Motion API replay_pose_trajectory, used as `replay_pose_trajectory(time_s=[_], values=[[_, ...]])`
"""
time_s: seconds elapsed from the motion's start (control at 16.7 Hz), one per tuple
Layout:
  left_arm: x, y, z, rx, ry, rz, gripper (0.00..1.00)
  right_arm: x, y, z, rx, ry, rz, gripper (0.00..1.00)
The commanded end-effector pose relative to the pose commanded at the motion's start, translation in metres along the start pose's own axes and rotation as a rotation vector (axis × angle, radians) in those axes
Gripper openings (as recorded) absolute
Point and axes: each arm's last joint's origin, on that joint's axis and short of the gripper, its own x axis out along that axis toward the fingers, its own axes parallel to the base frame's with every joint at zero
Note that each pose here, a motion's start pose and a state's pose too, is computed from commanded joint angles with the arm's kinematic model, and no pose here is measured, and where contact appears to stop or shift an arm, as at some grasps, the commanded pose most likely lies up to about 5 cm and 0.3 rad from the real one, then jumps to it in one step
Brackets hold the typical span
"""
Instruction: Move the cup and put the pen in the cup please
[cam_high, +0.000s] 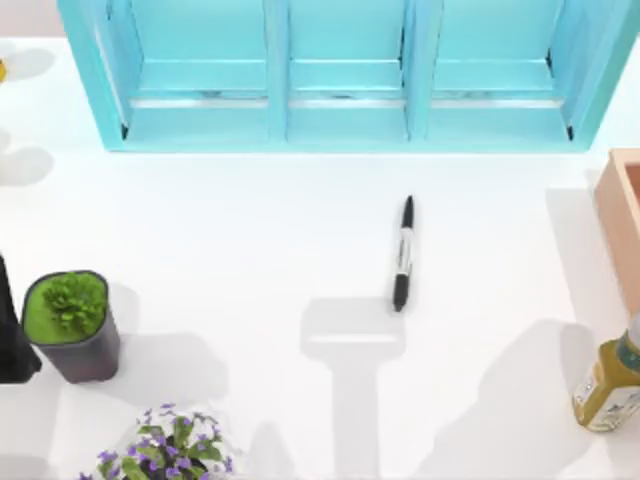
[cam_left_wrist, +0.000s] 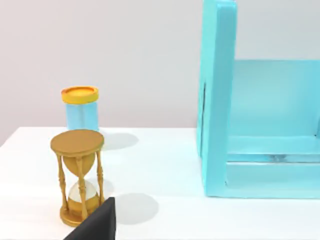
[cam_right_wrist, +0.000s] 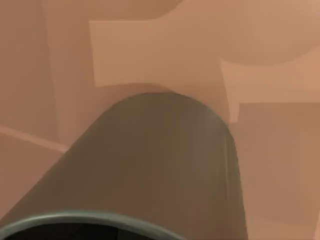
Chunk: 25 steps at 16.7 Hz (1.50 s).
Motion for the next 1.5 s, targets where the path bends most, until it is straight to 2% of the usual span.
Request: replay_pose_trajectory(time_s=[0.72, 1.32, 1.5], values=[[0.0, 0.0, 0.0, 0.0, 0.0, 0.0, 1.0, 0.0, 0.0, 0.0, 0.0, 0.0, 0.0, 0.02], [0.0, 0.0, 0.0, 0.0, 0.0, 0.0, 1.0, -0.001, 0.001, 0.0, 0.001, -0.001, 0.0, 0.0], [0.0, 0.0, 0.0, 0.0, 0.0, 0.0, 1.0, -0.02, 0.017, 0.011, 0.007, -0.006, -0.002, 0.0]])
